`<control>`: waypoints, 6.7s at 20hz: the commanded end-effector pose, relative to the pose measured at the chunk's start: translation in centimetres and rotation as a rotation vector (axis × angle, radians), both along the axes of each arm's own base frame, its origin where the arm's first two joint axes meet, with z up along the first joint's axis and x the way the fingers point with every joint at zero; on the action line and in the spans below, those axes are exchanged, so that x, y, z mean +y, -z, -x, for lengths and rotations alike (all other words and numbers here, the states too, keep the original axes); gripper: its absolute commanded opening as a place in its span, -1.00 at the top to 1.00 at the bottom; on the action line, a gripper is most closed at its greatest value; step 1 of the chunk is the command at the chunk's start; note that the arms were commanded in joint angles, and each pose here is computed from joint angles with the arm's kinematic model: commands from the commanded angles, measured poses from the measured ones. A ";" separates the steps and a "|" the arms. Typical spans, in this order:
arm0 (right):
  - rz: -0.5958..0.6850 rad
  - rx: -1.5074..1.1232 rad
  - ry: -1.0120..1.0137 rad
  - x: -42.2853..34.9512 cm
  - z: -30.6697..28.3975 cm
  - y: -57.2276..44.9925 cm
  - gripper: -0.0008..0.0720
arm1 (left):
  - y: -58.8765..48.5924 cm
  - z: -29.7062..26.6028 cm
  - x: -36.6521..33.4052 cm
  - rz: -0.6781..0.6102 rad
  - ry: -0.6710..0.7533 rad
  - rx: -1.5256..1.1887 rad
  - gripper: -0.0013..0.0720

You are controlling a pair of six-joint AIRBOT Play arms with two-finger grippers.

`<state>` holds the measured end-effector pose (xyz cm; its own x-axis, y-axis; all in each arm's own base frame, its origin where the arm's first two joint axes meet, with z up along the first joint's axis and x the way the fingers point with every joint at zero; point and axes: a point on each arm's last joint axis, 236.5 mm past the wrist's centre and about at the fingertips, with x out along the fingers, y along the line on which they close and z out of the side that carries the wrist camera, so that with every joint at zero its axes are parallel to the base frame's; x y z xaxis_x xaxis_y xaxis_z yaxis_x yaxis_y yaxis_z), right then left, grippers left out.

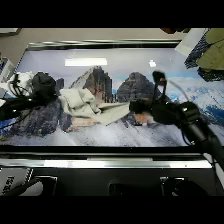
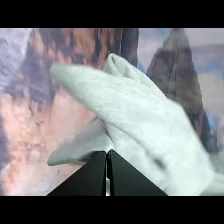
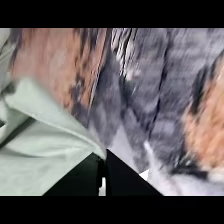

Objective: Fold the clothes and pants, and hang the long-sleeved shirts on hangers.

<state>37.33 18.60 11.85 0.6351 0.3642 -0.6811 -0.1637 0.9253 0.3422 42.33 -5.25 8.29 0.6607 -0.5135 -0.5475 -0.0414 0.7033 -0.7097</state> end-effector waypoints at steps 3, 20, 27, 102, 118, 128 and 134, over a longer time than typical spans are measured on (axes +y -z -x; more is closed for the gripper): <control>0.148 -0.380 0.122 -5.6 -2.8 -16.6 0.88 | -9.5 4.4 5.0 -0.173 -0.170 -0.198 0.93; -0.240 -0.747 0.314 -13.1 11.1 -34.4 0.88 | -26.0 13.2 5.8 -0.191 -0.449 -0.686 0.93; 0.010 -0.151 0.608 -10.1 -6.2 -11.8 0.88 | -5.5 1.5 5.3 -0.124 -0.260 -0.080 0.93; -0.017 -0.872 0.663 -23.7 14.9 -39.4 0.88 | -33.6 14.2 11.7 -0.393 -0.663 -0.428 0.93; -0.278 0.594 0.543 -21.2 -14.4 13.5 0.88 | 10.9 -3.6 2.8 -0.438 -0.215 0.314 0.92; -0.209 0.605 0.447 -21.1 -13.6 14.5 0.88 | 7.3 0.3 5.3 -0.452 -0.203 0.426 -0.88; -0.181 0.542 0.434 -21.5 -13.4 11.4 0.88 | 5.0 9.4 -7.2 -0.034 -0.015 0.563 -0.88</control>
<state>50.88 -2.72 -0.69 0.3239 0.3050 -0.8956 0.4632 0.7742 0.4313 37.37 -5.02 2.54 0.3584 -0.2298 -0.9049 -0.4157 0.8286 -0.3750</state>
